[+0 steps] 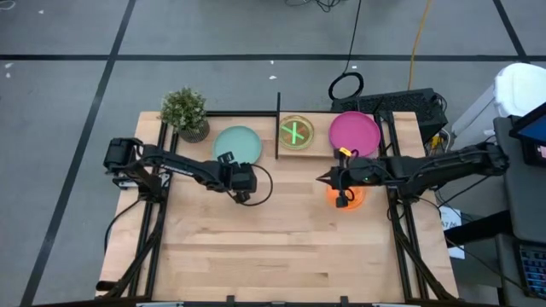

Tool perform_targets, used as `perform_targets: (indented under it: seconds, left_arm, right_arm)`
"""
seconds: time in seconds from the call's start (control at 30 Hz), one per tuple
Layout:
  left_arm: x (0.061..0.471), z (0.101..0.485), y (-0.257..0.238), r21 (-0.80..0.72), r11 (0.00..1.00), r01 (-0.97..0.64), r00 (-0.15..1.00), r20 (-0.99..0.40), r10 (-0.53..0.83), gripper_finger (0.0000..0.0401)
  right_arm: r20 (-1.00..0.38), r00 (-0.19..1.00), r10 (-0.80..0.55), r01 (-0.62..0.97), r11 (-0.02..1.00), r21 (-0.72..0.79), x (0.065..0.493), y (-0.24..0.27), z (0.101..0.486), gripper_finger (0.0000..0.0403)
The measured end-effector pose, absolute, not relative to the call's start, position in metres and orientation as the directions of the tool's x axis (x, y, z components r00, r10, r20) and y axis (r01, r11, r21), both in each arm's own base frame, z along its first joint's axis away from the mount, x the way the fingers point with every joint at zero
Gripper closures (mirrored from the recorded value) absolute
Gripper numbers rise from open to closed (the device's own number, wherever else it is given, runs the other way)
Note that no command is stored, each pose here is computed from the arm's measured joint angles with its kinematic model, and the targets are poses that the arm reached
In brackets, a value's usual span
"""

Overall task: Place and stack plates onto a shelf
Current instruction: Stack the big light blue plate on top of the big pink plate

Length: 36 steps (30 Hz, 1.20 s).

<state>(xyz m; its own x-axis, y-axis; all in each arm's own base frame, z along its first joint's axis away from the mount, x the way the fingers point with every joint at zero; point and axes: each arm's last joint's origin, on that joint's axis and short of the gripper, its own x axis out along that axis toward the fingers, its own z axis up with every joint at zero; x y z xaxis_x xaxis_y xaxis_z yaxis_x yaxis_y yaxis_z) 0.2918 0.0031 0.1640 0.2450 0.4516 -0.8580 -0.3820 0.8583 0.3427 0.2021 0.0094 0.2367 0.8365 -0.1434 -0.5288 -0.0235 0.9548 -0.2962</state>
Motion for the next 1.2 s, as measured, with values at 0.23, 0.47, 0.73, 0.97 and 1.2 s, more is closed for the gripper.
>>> perform_targets:
  seconds: [0.23,0.47,0.73,0.97,1.2]
  left_arm:
    - [0.277,0.141,0.003,0.370,0.870,-0.327,0.231,-0.861,0.453,0.0151]
    - [0.276,0.133,0.004,0.367,0.877,-0.312,0.275,-0.848,0.453,0.0146]
    - [0.280,0.133,0.005,0.349,0.877,-0.331,0.327,-0.829,0.454,0.0146]
    - [0.279,0.132,0.001,0.363,0.883,-0.298,0.316,-0.835,0.450,0.0146]
    - [0.277,0.134,-0.004,0.380,0.887,-0.263,0.309,-0.838,0.451,0.0146]
  right_arm:
    - [-0.594,0.796,-0.119,-0.079,0.952,-0.296,0.191,0.015,0.233,0.0403]
    - [-0.675,0.708,-0.209,-0.026,0.947,-0.320,0.181,0.012,0.226,0.0403]
    - [-0.692,0.515,-0.506,0.191,0.854,-0.483,0.167,-0.001,0.216,0.0403]
    - [-0.732,0.514,-0.447,0.171,0.890,-0.423,0.170,-0.006,0.212,0.0403]
    - [-0.761,0.554,-0.338,0.080,0.931,-0.355,0.176,-0.003,0.201,0.0403]
